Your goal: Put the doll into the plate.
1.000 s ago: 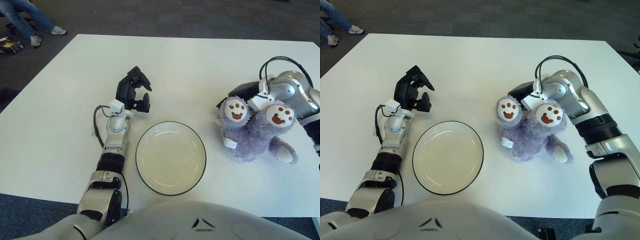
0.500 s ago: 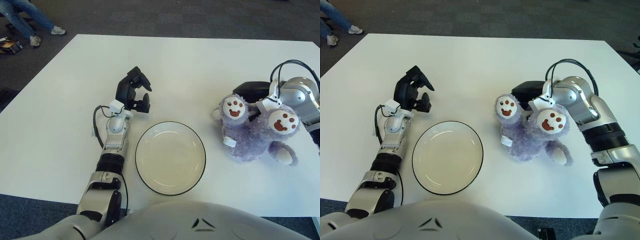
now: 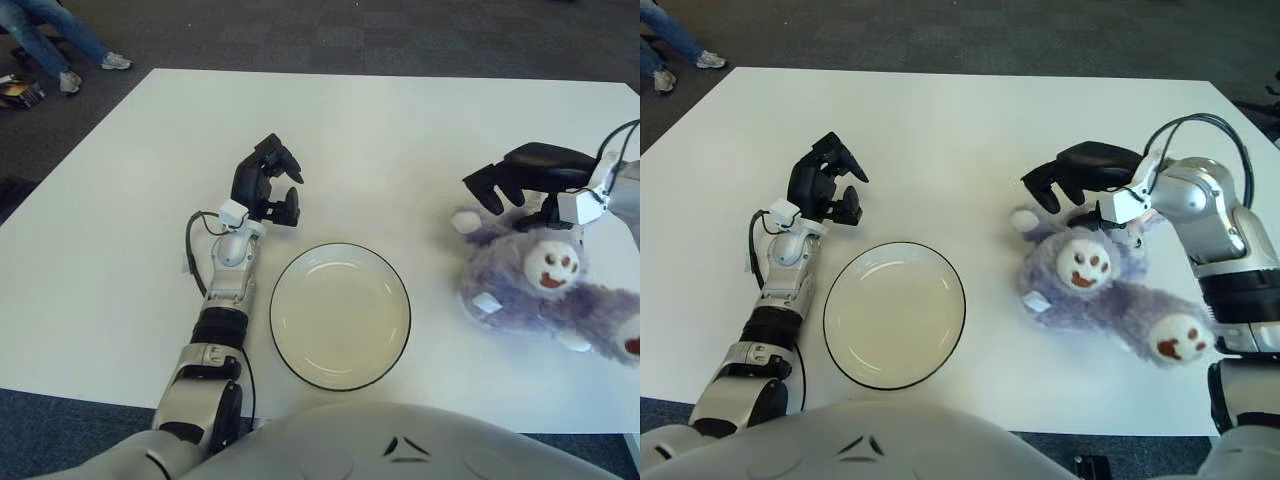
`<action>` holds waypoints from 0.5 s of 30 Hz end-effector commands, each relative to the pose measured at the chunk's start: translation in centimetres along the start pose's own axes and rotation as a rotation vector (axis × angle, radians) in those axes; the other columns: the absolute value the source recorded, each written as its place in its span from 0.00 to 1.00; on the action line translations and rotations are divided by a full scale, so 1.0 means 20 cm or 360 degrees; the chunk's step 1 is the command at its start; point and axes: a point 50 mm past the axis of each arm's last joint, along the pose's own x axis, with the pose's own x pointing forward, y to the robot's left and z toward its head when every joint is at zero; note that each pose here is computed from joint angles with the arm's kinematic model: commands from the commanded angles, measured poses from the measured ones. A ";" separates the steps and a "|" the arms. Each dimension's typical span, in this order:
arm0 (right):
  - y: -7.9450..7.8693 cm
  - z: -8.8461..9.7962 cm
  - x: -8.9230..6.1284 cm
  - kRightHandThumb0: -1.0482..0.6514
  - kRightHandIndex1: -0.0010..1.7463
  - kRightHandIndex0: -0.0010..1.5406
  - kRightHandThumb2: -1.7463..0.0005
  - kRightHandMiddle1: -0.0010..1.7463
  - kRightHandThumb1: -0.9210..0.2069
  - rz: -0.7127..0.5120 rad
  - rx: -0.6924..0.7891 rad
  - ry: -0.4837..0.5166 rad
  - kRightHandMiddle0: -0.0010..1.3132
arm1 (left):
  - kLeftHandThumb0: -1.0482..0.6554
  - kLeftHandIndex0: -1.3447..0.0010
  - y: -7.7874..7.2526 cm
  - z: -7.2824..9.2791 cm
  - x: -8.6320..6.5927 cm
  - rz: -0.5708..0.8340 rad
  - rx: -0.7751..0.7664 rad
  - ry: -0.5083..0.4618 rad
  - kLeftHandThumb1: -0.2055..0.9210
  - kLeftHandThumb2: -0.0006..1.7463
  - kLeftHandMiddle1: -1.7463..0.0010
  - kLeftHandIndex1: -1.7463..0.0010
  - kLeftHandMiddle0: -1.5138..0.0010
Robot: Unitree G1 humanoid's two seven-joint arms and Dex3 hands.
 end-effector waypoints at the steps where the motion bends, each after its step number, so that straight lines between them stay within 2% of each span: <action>1: 0.00 0.01 -0.02 0.62 0.87 0.63 0.03 1.00 0.89 -0.0165 0.0090 -0.0015 0.54 | 0.61 0.51 0.00 -0.13 -0.15 0.0051 -0.0036 0.0232 0.27 0.90 0.00 0.00 0.56; 2: 0.00 0.00 -0.03 0.62 0.87 0.63 0.03 1.00 0.89 -0.0196 0.0118 -0.0006 0.54 | 0.61 0.51 0.00 -0.13 -0.15 0.0051 -0.0035 0.0234 0.27 0.90 0.00 0.00 0.56; 5: -0.01 -0.01 -0.04 0.62 0.86 0.63 0.04 1.00 0.88 -0.0322 0.0176 0.0053 0.53 | 0.61 0.44 0.01 -0.13 -0.15 0.0048 -0.0040 0.0236 0.17 0.94 0.00 0.10 0.45; 8: -0.01 -0.01 -0.06 0.62 0.85 0.63 0.05 1.00 0.88 -0.0437 0.0166 0.0105 0.53 | 0.61 0.42 0.01 -0.13 -0.15 0.0046 -0.0042 0.0237 0.13 0.95 0.00 0.14 0.41; 13: -0.03 0.00 -0.06 0.62 0.86 0.63 0.04 1.00 0.88 -0.0635 0.0115 0.0159 0.53 | 0.60 0.41 0.01 -0.13 -0.15 0.0041 -0.0044 0.0241 0.12 0.96 0.00 0.15 0.40; 15: -0.03 0.00 -0.07 0.62 0.87 0.63 0.03 1.00 0.89 -0.0675 0.0127 0.0181 0.54 | 0.61 0.46 0.01 -0.13 -0.15 0.0041 -0.0045 0.0240 0.20 0.93 0.00 0.08 0.48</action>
